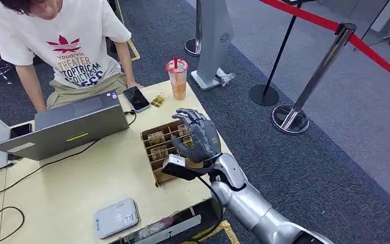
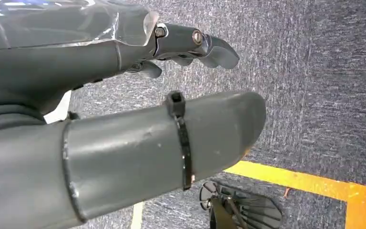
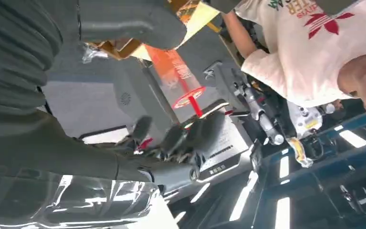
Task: Pass the card to the sensor for recognition and then transmit it.
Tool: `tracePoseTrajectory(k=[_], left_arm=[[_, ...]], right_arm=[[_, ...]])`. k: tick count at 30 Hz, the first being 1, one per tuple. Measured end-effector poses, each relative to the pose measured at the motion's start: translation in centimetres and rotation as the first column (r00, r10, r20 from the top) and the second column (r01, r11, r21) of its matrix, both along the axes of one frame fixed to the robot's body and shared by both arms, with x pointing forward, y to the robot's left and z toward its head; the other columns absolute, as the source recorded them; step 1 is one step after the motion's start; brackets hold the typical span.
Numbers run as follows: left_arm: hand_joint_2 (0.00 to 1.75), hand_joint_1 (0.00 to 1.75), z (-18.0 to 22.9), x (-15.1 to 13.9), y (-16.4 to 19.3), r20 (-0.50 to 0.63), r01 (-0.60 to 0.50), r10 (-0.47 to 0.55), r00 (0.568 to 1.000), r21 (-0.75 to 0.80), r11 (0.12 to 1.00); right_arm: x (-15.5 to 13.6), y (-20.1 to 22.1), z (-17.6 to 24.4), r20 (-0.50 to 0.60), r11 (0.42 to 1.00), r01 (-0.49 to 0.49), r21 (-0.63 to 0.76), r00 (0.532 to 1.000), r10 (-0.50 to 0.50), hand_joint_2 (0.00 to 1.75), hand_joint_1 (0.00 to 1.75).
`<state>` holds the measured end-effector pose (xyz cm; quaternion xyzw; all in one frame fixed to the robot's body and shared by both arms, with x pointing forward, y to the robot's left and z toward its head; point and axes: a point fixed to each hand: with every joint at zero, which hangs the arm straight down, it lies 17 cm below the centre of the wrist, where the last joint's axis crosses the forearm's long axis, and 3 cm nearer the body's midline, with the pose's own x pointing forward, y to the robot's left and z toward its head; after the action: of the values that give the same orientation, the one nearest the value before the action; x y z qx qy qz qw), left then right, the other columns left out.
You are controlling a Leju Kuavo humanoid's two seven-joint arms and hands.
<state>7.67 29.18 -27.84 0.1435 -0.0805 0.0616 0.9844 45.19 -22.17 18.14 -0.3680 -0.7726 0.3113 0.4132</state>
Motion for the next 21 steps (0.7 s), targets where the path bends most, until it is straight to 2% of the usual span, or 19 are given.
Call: tracePoseTrajectory(k=[2, 3, 4, 6, 7, 9, 11, 14, 17, 19, 21], left_arm=[[0.0, 0.0, 0.0, 0.0, 0.0, 0.0, 0.0, 0.0, 1.0, 0.0, 1.0], [0.0, 0.0, 0.0, 0.0, 0.1, 0.0, 0.0, 0.0, 1.0, 0.001, 1.0], [0.0, 0.0, 0.0, 0.0, 0.1, 0.0, 0.0, 0.0, 1.0, 0.002, 1.0], [0.0, 0.0, 0.0, 0.0, 0.2, -0.001, 0.0, 0.0, 1.0, 0.002, 1.0], [0.0, 0.0, 0.0, 0.0, 0.2, -0.001, -0.001, 0.001, 1.0, 0.003, 1.0], [0.0, 0.0, 0.0, 0.0, 0.3, -0.001, 0.0, 0.0, 1.0, 0.004, 1.0], [0.0, 0.0, 0.0, -0.1, 0.3, -0.005, -0.001, 0.001, 1.0, 0.003, 1.0], [0.0, 0.0, 0.0, -0.1, 0.2, -0.008, -0.001, 0.001, 1.0, 0.001, 1.0], [0.0, 0.0, 0.0, -0.1, 0.2, -0.008, 0.001, -0.001, 1.0, 0.0, 1.0], [0.0, 0.0, 0.0, -0.1, 0.2, -0.008, 0.001, -0.001, 1.0, 0.0, 1.0], [0.0, 0.0, 0.0, -0.1, 0.2, -0.008, 0.002, -0.002, 1.0, -0.002, 1.0]], right_arm=[[-0.1, -0.2, -0.2, -0.003, 1.0, 0.004, -0.005, 1.0, -0.004, 1.75, 1.13], [-0.1, -0.3, -0.2, -0.003, 1.0, 0.007, -0.005, 1.0, -0.007, 1.75, 1.13], [0.0, -0.4, -0.2, -0.003, 1.0, 0.008, -0.005, 1.0, -0.008, 1.75, 1.06], [0.0, -0.5, -0.2, -0.004, 1.0, 0.011, -0.004, 1.0, -0.012, 1.75, 1.06], [0.0, -0.6, -0.2, -0.003, 1.0, 0.013, -0.004, 1.0, -0.013, 1.75, 0.98], [0.0, -0.7, -0.2, -0.003, 1.0, 0.016, -0.003, 1.0, -0.016, 1.75, 0.99], [0.1, -0.7, -0.2, -0.006, 1.0, 0.016, -0.004, 1.0, -0.016, 1.75, 0.93], [0.3, -0.8, -0.5, -0.014, 1.0, 0.017, -0.007, 1.0, -0.017, 1.75, 0.98], [0.5, -0.8, -0.7, -0.023, 1.0, 0.016, -0.011, 1.0, -0.017, 1.75, 0.87], [0.7, -0.9, -0.8, -0.027, 1.0, 0.017, -0.013, 0.999, -0.017, 1.75, 0.99], [1.0, -0.9, -1.1, -0.036, 1.0, 0.017, -0.02, 0.999, -0.017, 1.75, 0.98]])
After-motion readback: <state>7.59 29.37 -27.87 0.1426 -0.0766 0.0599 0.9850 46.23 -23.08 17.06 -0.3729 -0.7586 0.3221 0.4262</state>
